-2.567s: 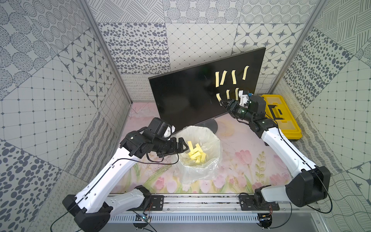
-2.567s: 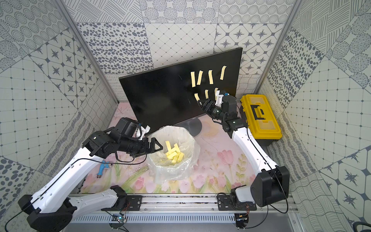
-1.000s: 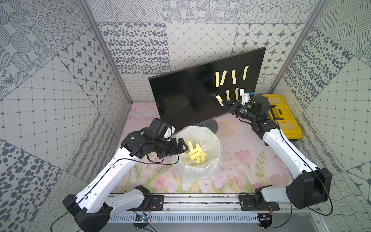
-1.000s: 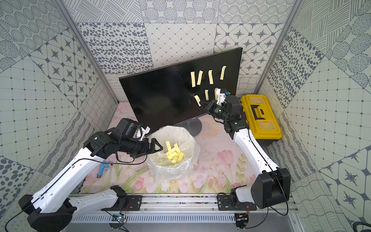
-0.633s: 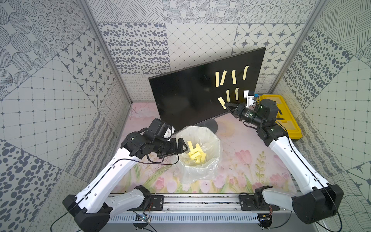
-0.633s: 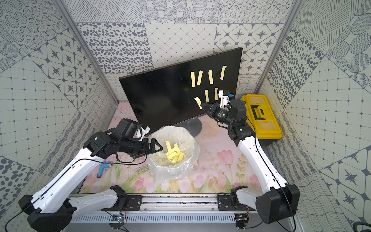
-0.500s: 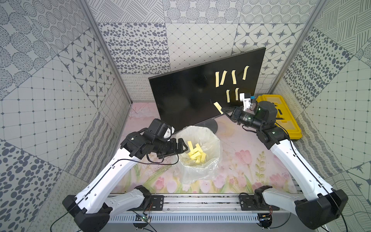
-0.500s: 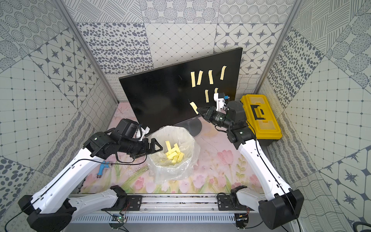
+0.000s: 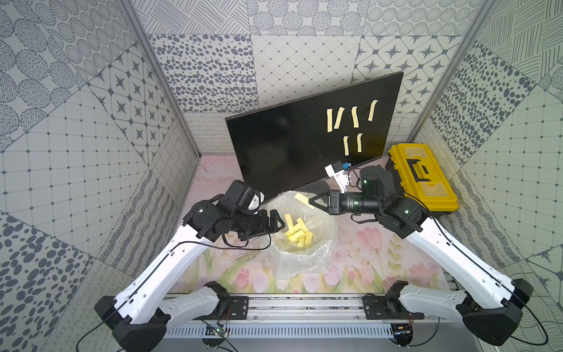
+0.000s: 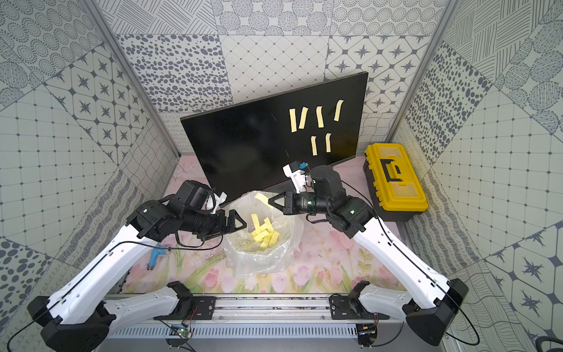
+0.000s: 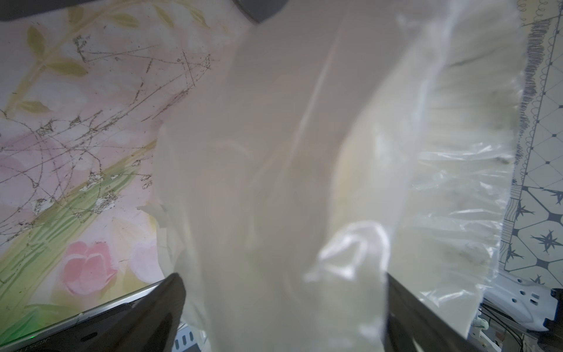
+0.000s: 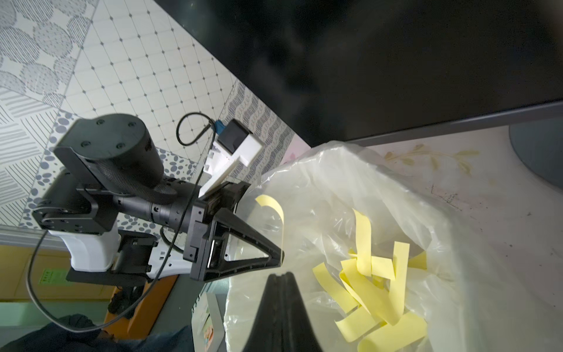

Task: Remove the sticky note from the monitor
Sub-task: Place the sticky note in the trash bin, then tear off the sticky note from the monitor, then place the sticky note in the trash bin, then tear off the sticky note from the monitor.

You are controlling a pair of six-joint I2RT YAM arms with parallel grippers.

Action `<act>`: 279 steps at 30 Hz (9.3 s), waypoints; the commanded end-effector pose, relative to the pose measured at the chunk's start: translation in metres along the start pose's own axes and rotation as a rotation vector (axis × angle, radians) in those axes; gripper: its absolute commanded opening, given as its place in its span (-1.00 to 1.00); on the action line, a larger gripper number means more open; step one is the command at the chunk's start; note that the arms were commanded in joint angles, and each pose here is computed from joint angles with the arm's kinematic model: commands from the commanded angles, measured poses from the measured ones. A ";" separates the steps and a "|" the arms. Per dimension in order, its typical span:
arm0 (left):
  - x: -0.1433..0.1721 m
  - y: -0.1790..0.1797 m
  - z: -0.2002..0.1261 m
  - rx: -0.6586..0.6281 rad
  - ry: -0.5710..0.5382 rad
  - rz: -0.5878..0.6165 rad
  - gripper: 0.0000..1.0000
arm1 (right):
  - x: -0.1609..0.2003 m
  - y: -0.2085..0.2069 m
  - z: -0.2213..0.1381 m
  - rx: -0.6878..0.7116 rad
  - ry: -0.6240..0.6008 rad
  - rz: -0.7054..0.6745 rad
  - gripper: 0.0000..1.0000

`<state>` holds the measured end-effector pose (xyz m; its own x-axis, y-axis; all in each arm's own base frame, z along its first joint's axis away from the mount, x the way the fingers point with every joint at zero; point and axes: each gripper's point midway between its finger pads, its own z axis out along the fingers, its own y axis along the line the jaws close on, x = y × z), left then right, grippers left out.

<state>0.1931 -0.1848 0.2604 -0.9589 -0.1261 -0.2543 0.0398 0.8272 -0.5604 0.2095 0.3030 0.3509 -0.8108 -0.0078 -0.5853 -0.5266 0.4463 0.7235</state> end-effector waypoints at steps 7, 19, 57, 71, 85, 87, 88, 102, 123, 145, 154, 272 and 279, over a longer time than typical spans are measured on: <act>-0.004 -0.003 0.000 0.009 -0.021 0.004 0.99 | 0.020 -0.012 0.017 0.099 0.073 -0.080 -0.64; -0.004 -0.003 0.002 0.010 -0.017 0.002 0.98 | -0.012 0.016 0.006 0.071 -0.008 -0.147 0.12; -0.001 -0.003 -0.002 0.008 -0.018 0.006 0.98 | -0.167 -0.162 -0.109 0.074 -0.749 0.324 0.47; -0.002 -0.003 -0.001 0.009 -0.016 0.004 0.99 | -0.183 -0.185 -0.093 0.038 -0.760 0.362 0.36; -0.001 -0.002 0.001 0.004 -0.007 0.001 0.99 | -0.196 -0.180 -0.088 -0.013 -0.750 0.335 0.18; -0.001 -0.002 0.001 0.003 -0.006 0.000 0.99 | -0.198 -0.179 -0.088 -0.017 -0.749 0.333 0.15; -0.001 -0.002 0.001 0.003 -0.007 -0.001 0.99 | -0.199 -0.178 -0.087 -0.020 -0.748 0.332 0.13; -0.001 -0.001 0.001 0.000 -0.009 -0.001 0.99 | -0.199 -0.175 -0.086 -0.032 -0.733 0.323 -0.37; 0.000 -0.001 0.001 0.001 -0.007 -0.002 0.99 | -0.182 -0.158 -0.094 -0.035 -0.683 0.302 -1.00; -0.001 -0.001 0.002 0.006 -0.014 0.000 0.98 | -0.057 -0.019 -0.032 -0.055 -0.180 0.038 -1.00; -0.001 -0.002 0.002 0.008 -0.015 0.000 0.99 | -0.007 -0.004 0.001 -0.021 -0.009 -0.027 -1.00; -0.001 -0.001 0.000 -0.004 -0.010 -0.003 0.99 | -0.214 -0.224 -0.130 -0.004 -0.824 0.383 -0.83; 0.000 -0.001 0.000 -0.004 -0.010 -0.003 0.99 | -0.211 -0.221 -0.133 -0.003 -0.816 0.380 -1.00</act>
<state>0.1929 -0.1835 0.2562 -0.9600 -0.1454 -0.2394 0.0133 0.8300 -0.5575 0.4691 0.0872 0.3537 -0.5059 0.7869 -0.3533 -0.2182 0.2795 0.9350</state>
